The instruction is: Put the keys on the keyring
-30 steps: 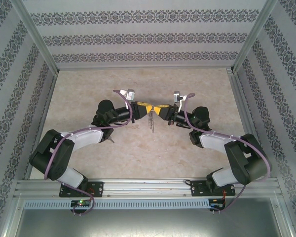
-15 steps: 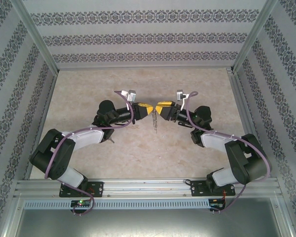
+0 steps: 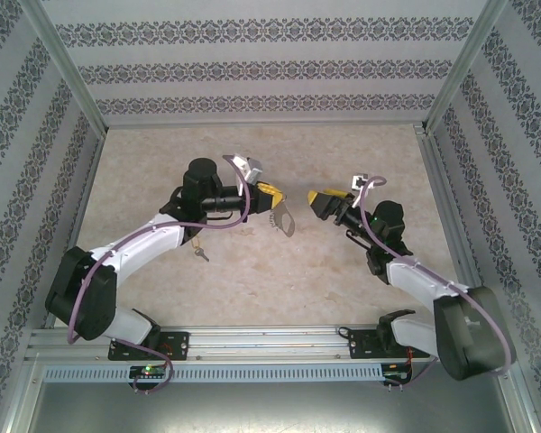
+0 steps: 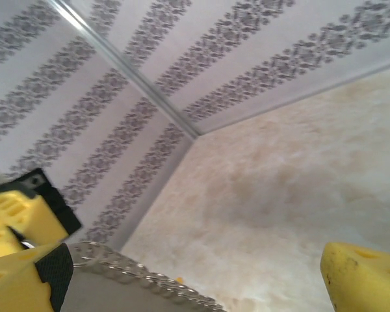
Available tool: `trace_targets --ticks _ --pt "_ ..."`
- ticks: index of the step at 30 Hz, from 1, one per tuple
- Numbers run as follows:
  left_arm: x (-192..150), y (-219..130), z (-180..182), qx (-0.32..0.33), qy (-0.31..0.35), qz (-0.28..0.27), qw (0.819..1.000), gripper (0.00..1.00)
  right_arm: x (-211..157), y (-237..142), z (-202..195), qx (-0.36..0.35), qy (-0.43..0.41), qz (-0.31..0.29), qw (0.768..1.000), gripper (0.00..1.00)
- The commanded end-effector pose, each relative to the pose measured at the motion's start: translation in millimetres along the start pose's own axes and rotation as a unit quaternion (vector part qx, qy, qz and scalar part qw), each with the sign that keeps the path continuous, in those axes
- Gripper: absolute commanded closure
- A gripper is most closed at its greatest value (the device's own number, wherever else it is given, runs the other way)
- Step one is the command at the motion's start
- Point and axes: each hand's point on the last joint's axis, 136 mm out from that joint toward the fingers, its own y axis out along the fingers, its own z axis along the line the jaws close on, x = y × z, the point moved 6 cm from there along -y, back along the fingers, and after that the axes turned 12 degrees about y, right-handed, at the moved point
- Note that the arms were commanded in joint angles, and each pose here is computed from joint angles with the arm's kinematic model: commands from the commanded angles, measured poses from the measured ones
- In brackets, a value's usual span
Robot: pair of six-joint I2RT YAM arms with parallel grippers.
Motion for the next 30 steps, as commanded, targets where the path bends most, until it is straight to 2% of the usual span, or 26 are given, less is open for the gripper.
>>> trace_targets --ticks 1,6,12,15,20,25,30 --pt "-6.1 -0.9 -11.4 -0.039 0.036 0.047 0.997 1.00 -2.5 -5.5 -11.9 -0.060 -0.039 0.007 0.997 0.03" --pt "-4.0 0.4 -13.3 -0.065 0.053 0.072 0.994 1.00 -9.5 -5.7 -2.2 -0.031 -0.062 0.049 0.996 0.10" --pt "-1.4 2.8 -17.4 -0.114 0.043 0.093 0.988 1.00 -19.2 -6.3 24.0 0.055 -0.090 0.090 0.990 0.21" --pt "-2.8 5.2 -17.3 -0.129 0.035 0.095 0.986 1.00 -24.4 -6.9 34.4 0.075 -0.107 0.101 0.986 0.26" --pt "-3.8 7.4 -16.9 -0.141 0.030 0.092 0.985 1.00 -27.0 -7.6 44.1 0.095 -0.117 0.105 0.983 0.40" --pt "-2.5 8.9 -17.2 -0.150 0.025 0.087 0.984 1.00 -30.9 -2.8 55.7 0.119 -0.126 0.123 0.977 0.59" --pt "-0.7 8.6 -19.1 -0.160 0.023 0.080 0.984 1.00 -33.6 3.0 64.8 0.139 -0.132 0.136 0.972 0.68"
